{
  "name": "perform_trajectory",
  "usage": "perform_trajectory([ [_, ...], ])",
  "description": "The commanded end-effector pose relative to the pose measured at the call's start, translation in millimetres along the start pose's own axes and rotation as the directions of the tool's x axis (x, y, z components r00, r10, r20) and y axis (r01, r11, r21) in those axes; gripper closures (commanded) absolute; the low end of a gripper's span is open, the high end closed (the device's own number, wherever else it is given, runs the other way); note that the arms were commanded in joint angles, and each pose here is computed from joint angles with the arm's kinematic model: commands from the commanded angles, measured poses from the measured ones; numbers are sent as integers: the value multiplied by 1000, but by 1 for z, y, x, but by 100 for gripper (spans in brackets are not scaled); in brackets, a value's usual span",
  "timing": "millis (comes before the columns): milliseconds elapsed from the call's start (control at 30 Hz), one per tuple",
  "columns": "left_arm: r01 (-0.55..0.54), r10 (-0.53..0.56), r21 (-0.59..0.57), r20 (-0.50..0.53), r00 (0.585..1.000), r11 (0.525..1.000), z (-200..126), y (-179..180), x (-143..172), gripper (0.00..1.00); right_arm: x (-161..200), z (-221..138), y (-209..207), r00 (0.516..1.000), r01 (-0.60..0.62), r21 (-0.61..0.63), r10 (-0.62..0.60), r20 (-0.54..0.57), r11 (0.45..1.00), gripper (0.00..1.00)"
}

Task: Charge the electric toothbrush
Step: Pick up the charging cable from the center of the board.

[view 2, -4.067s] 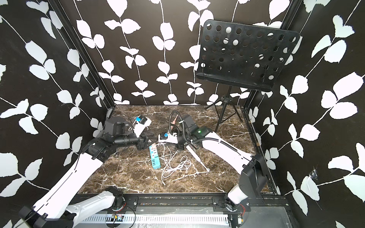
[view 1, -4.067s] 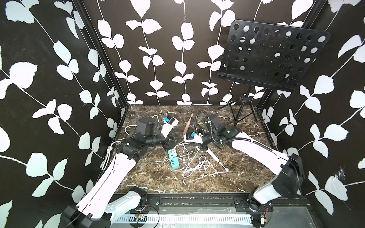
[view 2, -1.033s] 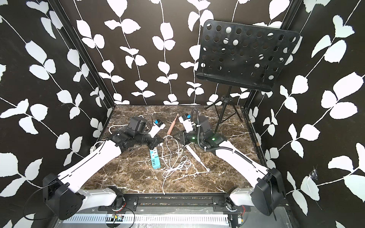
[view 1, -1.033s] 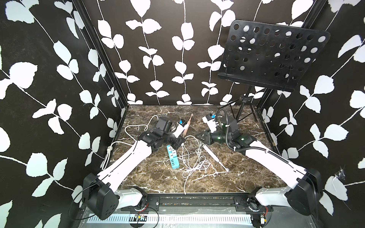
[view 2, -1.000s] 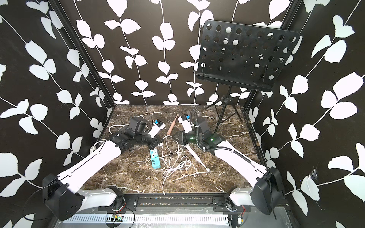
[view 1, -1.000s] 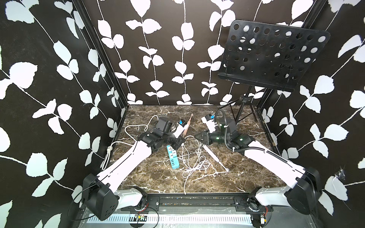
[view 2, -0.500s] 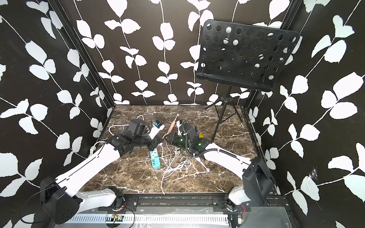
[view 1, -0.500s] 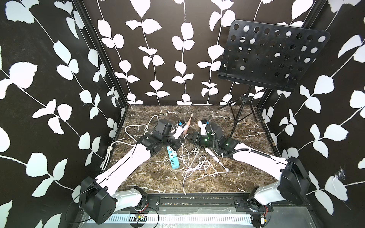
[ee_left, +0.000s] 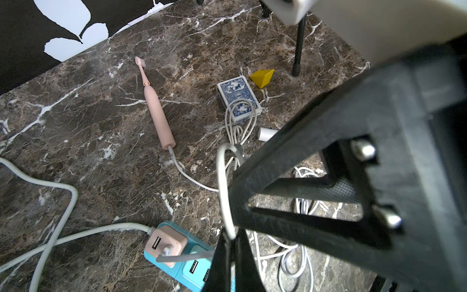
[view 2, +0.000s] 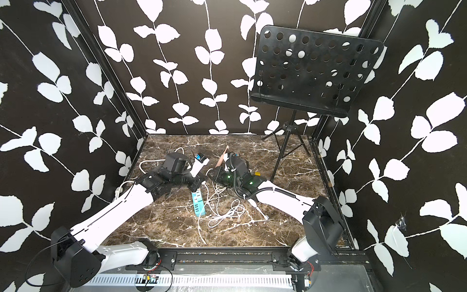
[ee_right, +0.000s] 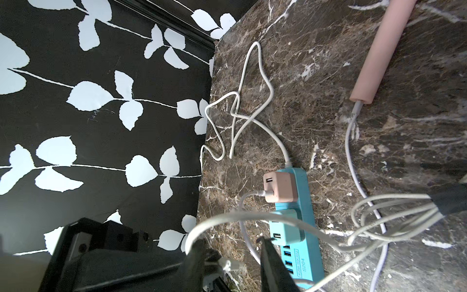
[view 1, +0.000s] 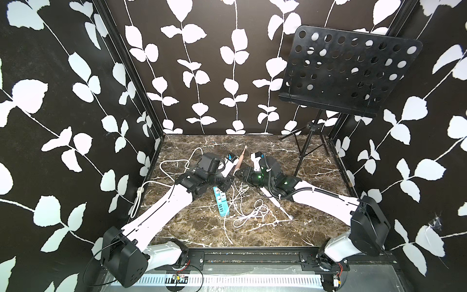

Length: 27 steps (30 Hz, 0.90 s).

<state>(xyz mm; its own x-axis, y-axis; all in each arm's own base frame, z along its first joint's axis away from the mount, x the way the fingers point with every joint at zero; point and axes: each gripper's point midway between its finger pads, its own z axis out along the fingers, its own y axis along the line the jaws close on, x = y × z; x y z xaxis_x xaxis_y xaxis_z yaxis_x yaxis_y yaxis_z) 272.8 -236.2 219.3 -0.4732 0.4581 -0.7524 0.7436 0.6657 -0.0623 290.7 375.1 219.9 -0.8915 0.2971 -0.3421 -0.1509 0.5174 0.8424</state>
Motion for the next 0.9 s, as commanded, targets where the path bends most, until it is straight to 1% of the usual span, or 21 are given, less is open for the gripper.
perform_trajectory([
  [0, -3, 3, 7, 23, 1000, 1000, -6, -4, -6, 100, 3, -11, 40, 1000, -12, -149, 12, -3, 989, 65],
  [167, 9, -9, -29, 2, 1000, 1000, -7, 3, -5, 100, 3, -20, 47, 1000, -4, -167, 4, 0, 986, 66],
  [267, 19, -19, -33, 9, 1000, 999, -8, 3, -8, 100, 1, -32, 40, 999, -9, -143, 15, 41, 990, 63],
  [333, 21, -21, -30, 13, 1000, 999, -8, 2, -9, 100, 1, -33, 39, 999, -7, -133, 12, 37, 991, 62],
  [433, 15, -16, 15, 25, 1000, 1000, -9, -5, -13, 100, 4, -25, 47, 1000, -13, -159, 14, 8, 987, 62],
  [500, 19, -21, 44, 40, 999, 999, -9, -10, -15, 100, 7, -13, 42, 999, -49, -148, 46, -24, 988, 62],
  [567, 18, -21, 52, 46, 999, 998, -9, -11, -16, 100, 8, -5, 43, 997, -80, -171, 76, -31, 982, 62],
  [700, 12, -13, 39, 40, 999, 999, -11, -10, -14, 100, 7, 7, 43, 996, -83, -171, 79, -34, 982, 64],
  [733, 9, -11, 45, 41, 999, 999, -11, -11, -14, 100, 6, 9, 42, 996, -85, -171, 82, -29, 982, 64],
  [867, 7, -10, 65, 57, 998, 998, -13, -15, -15, 100, 0, 14, 40, 998, -64, -159, 65, 2, 985, 73],
])
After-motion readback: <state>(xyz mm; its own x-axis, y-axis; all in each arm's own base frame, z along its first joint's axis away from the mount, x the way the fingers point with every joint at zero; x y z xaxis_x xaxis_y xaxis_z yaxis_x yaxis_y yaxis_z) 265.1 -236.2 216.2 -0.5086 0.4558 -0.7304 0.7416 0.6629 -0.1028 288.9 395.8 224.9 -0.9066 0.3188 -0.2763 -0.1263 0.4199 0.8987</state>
